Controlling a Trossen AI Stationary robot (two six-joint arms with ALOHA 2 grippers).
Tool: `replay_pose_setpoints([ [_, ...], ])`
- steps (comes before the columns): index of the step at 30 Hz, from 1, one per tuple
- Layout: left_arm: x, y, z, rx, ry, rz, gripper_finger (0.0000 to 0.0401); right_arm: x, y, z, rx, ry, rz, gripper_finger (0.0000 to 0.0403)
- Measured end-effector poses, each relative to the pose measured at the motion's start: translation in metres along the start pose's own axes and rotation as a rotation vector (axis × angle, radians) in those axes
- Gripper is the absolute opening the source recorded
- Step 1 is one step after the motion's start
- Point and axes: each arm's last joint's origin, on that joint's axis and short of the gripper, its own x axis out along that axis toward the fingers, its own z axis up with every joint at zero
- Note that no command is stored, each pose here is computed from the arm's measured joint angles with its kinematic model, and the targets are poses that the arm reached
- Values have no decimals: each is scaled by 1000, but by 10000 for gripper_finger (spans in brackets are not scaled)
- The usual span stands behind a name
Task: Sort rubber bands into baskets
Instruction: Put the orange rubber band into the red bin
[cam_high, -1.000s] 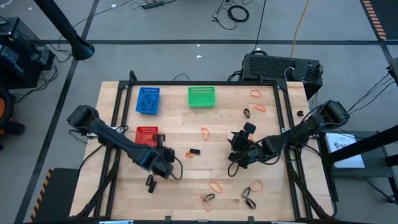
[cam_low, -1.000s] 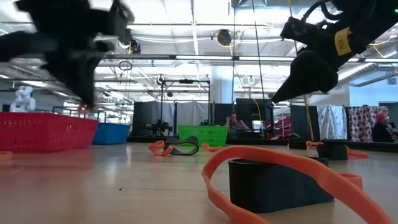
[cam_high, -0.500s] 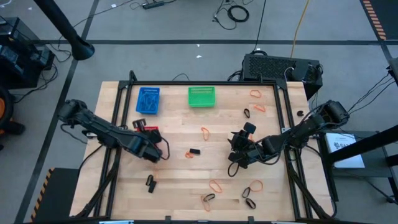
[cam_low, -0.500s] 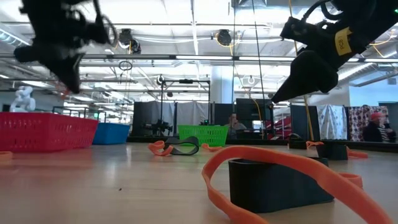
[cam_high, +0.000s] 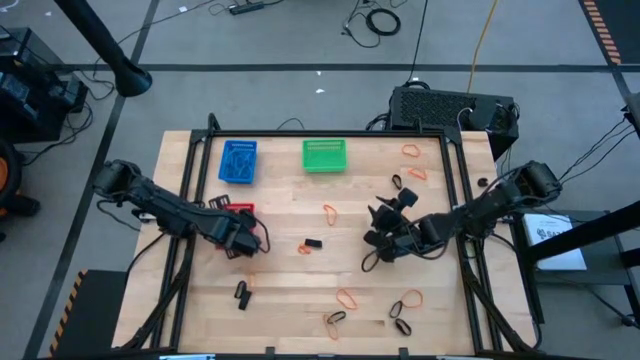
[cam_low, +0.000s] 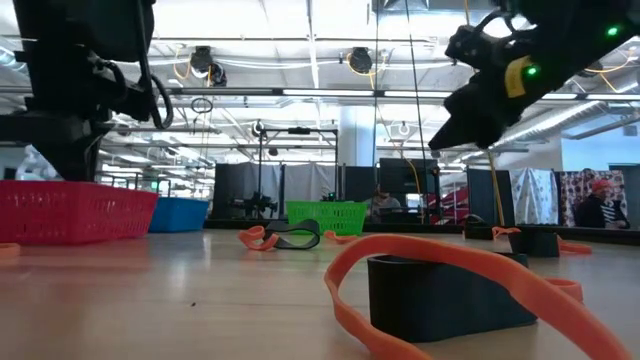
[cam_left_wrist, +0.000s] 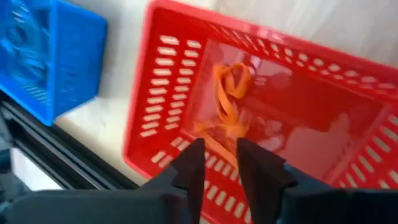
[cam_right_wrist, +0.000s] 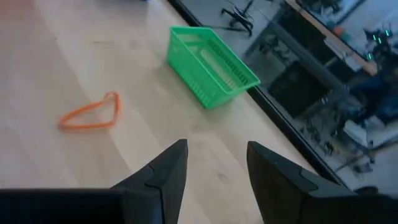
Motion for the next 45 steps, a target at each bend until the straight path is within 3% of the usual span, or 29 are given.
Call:
replay_pose_setpoints([
  [7,2,12,7,48,16,-15,167,30,-20,3,109,115,-70,160],
  [12,-10,29,10,-15,-135,-40,177,63,-58,13,108,345,-112,160],
  [16,-32,36,13,-76,-426,-147,177,89,-95,20,173,515,-114,160],
  [20,-45,30,15,-44,-812,-322,177,109,-132,8,262,659,-164,160],
  [25,-36,10,7,52,-1216,-547,177,118,-165,-11,408,781,-304,160],
  [28,-27,2,-3,77,-1380,-643,177,121,-173,-20,456,827,-292,160],
  [32,-14,-3,-16,65,-1462,-703,177,125,-175,-29,517,871,-186,160],
  [45,-12,-6,-21,123,-1502,-653,177,140,-176,-60,563,859,-215,160],
])
